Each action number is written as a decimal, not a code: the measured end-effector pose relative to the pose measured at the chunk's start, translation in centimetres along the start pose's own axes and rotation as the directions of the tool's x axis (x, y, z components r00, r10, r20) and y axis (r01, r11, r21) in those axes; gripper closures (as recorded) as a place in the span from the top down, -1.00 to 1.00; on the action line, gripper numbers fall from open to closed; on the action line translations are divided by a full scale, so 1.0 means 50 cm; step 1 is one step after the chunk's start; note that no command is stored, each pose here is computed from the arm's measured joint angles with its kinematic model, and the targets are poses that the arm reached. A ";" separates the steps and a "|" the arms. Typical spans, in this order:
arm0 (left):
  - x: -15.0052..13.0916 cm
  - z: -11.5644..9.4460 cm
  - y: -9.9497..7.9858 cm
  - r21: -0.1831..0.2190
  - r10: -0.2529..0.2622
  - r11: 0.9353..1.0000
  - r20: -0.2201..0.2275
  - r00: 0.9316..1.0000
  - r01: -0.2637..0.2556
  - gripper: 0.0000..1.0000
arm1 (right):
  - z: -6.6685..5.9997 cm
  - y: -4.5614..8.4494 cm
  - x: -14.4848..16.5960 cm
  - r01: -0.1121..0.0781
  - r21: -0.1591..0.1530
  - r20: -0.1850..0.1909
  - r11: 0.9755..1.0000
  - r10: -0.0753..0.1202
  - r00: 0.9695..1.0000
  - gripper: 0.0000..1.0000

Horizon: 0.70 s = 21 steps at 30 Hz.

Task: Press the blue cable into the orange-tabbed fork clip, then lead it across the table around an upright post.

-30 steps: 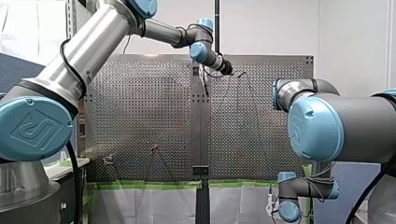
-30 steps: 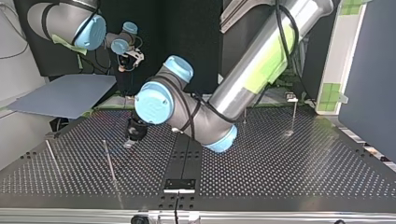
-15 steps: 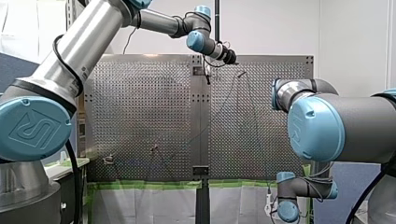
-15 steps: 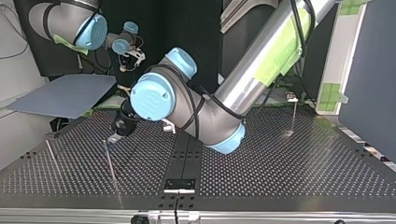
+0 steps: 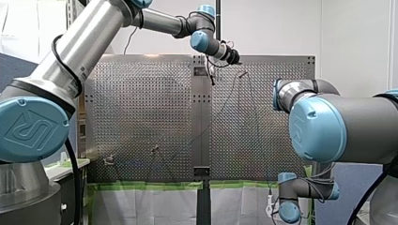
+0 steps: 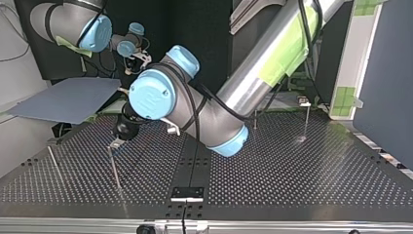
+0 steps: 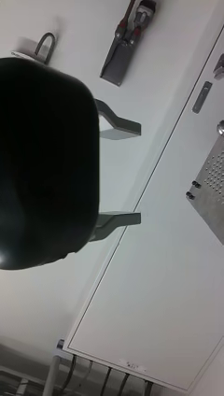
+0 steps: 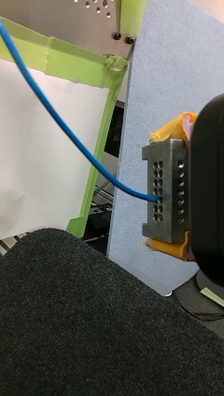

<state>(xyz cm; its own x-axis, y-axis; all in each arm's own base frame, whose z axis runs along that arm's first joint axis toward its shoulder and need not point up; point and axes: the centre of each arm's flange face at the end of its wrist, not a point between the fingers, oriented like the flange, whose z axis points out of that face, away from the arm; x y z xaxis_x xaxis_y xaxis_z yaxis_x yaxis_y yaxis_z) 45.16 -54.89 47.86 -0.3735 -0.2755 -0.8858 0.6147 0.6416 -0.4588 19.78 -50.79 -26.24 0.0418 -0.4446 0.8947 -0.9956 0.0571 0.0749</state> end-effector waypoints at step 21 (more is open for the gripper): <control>0.082 0.037 0.029 -0.117 0.058 0.991 -0.020 0.998 -0.060 0.53 | 0.001 0.000 0.001 0.004 0.000 -0.001 1.000 -0.004 1.000 -1.00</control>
<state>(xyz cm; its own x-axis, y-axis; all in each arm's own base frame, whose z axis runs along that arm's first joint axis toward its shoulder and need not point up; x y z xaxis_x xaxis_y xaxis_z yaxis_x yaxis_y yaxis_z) 45.79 -56.41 43.46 -0.3508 -0.2232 -0.9095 0.5503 0.7367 -0.3930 19.80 -50.86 -26.22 0.0464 -0.4441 0.8948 -0.9954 0.0550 0.0789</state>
